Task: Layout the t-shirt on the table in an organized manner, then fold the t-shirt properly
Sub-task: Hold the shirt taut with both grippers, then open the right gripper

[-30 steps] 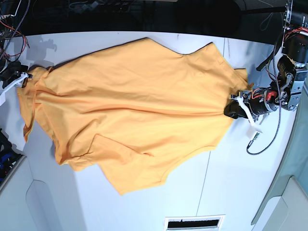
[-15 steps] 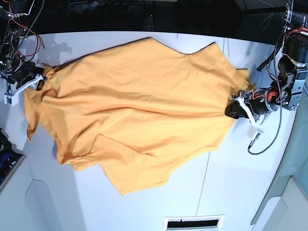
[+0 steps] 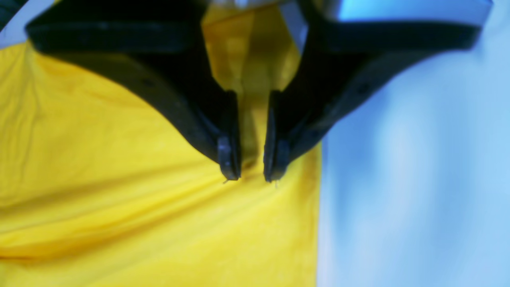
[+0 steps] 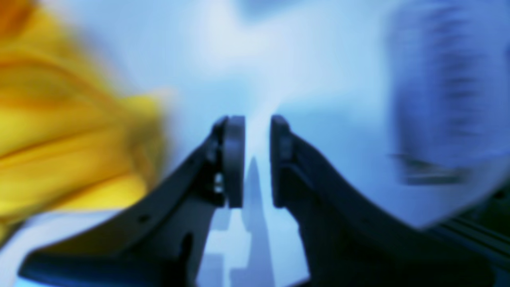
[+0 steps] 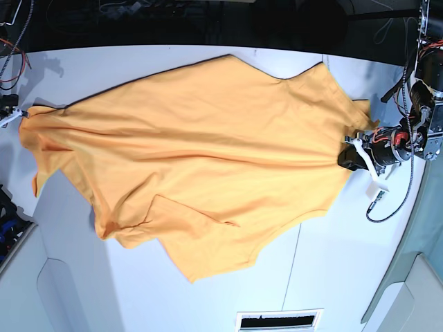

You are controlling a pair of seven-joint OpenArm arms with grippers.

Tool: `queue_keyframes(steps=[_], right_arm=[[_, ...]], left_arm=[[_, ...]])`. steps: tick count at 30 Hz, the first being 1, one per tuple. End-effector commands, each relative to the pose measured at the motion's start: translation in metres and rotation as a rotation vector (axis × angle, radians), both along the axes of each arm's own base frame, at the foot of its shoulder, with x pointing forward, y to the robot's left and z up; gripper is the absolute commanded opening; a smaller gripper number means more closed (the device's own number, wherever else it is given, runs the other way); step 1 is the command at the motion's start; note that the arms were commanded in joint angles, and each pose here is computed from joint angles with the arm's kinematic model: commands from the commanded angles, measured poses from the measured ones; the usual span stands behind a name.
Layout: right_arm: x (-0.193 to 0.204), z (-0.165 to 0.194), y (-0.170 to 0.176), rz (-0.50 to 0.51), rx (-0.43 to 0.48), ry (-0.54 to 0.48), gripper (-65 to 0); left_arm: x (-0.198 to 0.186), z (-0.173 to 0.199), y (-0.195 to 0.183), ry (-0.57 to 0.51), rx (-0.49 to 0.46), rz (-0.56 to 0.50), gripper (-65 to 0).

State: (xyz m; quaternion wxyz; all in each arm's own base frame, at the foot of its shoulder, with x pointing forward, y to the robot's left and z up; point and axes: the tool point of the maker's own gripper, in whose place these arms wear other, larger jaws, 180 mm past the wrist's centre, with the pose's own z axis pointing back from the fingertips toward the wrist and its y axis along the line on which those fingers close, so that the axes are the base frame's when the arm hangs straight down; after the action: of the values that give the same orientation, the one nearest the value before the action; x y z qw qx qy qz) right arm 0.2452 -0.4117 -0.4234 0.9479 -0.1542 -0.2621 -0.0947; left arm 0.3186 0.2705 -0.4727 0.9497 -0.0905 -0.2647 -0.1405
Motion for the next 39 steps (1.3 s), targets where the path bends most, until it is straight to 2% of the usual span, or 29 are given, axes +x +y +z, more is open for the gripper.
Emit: queue_keyframes(steps=[1, 3, 5, 7, 10, 12, 16, 18, 20, 24, 27, 28, 33, 39], right_arm=[[0.01, 0.021, -0.018, -0.01, -0.049, -0.045, -48.4], [0.01, 0.026, -0.024, -0.02, -0.053, -0.055, -42.7], [0.009, 0.026, -0.022, -0.029, -0.014, -0.061, -39.6], [0.008, 0.02, -0.007, -0.017, 0.084, -0.055, -39.5], [0.011, 0.01, 0.027, 0.044, 0.241, -0.059, -39.5], [0.012, 0.005, 0.05, 0.103, 0.324, -0.073, -39.5], [0.0, 0.0, 0.083, 0.153, 0.475, -0.104, -39.5], [-0.009, 0.0, 0.092, 0.153, 0.527, -0.125, -36.7], [-0.021, 0.001, 0.093, 0.134, 0.559, -0.145, -33.6], [-0.044, 0.001, 0.088, 0.086, 0.594, -0.171, -33.3], [-0.058, -0.008, 0.096, 0.072, 0.616, -0.156, -33.3], [-0.06, -0.011, 0.101, 0.066, 0.628, -0.156, -33.3], [-0.054, -0.022, 0.131, 0.06, 0.697, -0.198, -33.3], [-0.04, -0.033, 0.188, 0.148, 0.782, -0.179, -33.3]], left_arm=[[-0.015, -0.009, 0.022, 0.082, 0.099, 0.002, -49.4], [-0.015, -0.01, 0.021, 0.082, 0.097, 0.003, -49.4], [-0.014, -0.008, 0.019, 0.076, 0.083, 0.008, -49.4], [-0.01, -0.003, 0.007, 0.062, 0.032, -0.022, -49.4], [0.0, 0.017, -0.021, 0.019, -0.064, -0.082, -49.4], [0.01, 0.035, -0.036, -0.018, -0.092, -0.116, -49.3], [0.023, 0.076, -0.05, -0.09, -0.12, -0.182, -40.8], [0.027, 0.091, -0.048, -0.119, -0.115, -0.202, -39.0], [0.028, 0.098, -0.041, -0.129, -0.094, -0.209, -39.0], [0.024, 0.097, -0.035, -0.114, -0.082, -0.207, -39.0], [0.015, 0.095, -0.045, -0.095, -0.151, -0.214, -39.0], [0.01, 0.095, -0.052, -0.093, -0.184, -0.24, -39.0], [0.0, 0.085, -0.078, -0.071, -0.268, -0.238, -39.0], [-0.004, 0.075, -0.103, -0.061, -0.308, -0.252, -39.0]])
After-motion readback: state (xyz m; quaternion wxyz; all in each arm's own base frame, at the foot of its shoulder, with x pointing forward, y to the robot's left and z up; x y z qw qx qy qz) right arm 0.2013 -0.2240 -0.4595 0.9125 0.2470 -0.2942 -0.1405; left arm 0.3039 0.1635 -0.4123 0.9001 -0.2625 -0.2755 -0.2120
